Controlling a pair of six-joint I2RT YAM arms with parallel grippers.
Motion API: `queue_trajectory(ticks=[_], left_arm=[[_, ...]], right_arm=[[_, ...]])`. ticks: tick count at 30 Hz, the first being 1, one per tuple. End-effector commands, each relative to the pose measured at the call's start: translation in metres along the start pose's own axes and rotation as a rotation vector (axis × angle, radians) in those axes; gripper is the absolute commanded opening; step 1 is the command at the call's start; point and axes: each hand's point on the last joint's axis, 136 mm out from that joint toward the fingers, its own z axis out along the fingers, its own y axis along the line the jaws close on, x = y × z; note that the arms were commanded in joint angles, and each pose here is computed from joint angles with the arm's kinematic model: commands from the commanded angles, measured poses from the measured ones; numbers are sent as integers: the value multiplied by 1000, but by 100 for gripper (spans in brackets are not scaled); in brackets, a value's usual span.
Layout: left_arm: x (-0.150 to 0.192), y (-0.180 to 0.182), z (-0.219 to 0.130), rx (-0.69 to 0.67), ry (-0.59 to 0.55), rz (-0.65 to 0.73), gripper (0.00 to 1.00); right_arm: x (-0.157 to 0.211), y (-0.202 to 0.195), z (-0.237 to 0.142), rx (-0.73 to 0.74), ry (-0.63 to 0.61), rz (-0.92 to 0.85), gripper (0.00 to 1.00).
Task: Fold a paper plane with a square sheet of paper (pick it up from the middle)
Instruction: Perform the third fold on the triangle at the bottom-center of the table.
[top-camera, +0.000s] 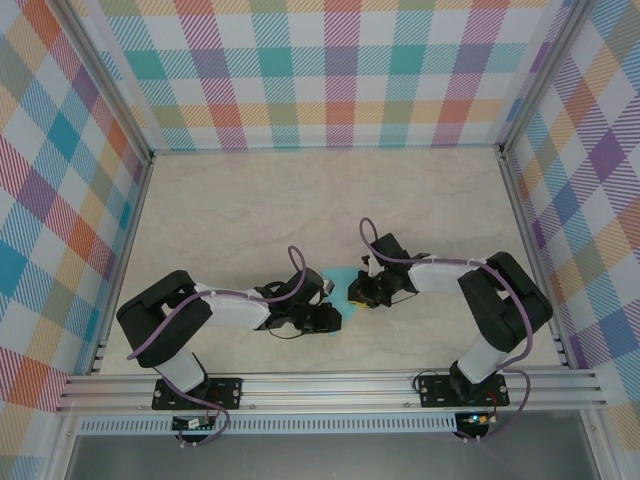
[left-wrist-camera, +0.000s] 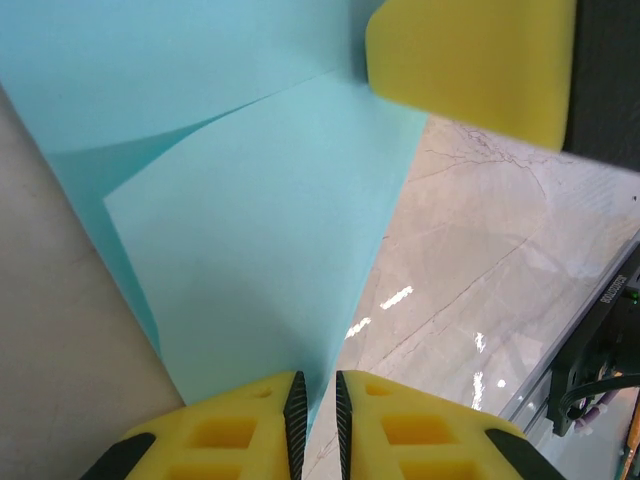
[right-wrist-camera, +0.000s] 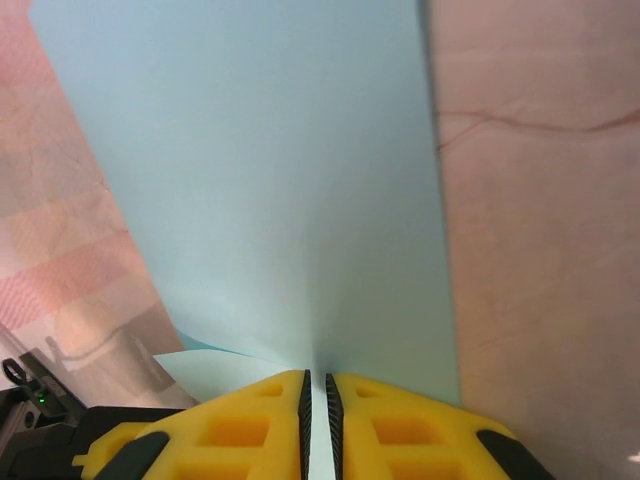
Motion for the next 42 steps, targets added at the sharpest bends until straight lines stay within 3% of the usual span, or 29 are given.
queue_trajectory(ticks=[1,8,19,28,35,42], left_arm=[[48,54,20,-184,151,-21,19],[47,51,20,-182,151,-13,19],[47,44,22,-171,162,10,20],[44,38,24,-163,161,17,20],[39,26,21,-137,150,30,21],[25,-8,5,-35,81,29,32]], right_arm=[[-10,-26,-5,26,-58,30,16],[-17,-36,-17,-47,-103,57,16],[-11,22,-64,-196,-168,-81,24],[23,37,-12,-166,10,-96,20],[36,-11,16,-9,72,-32,17],[48,-39,26,55,101,-11,14]])
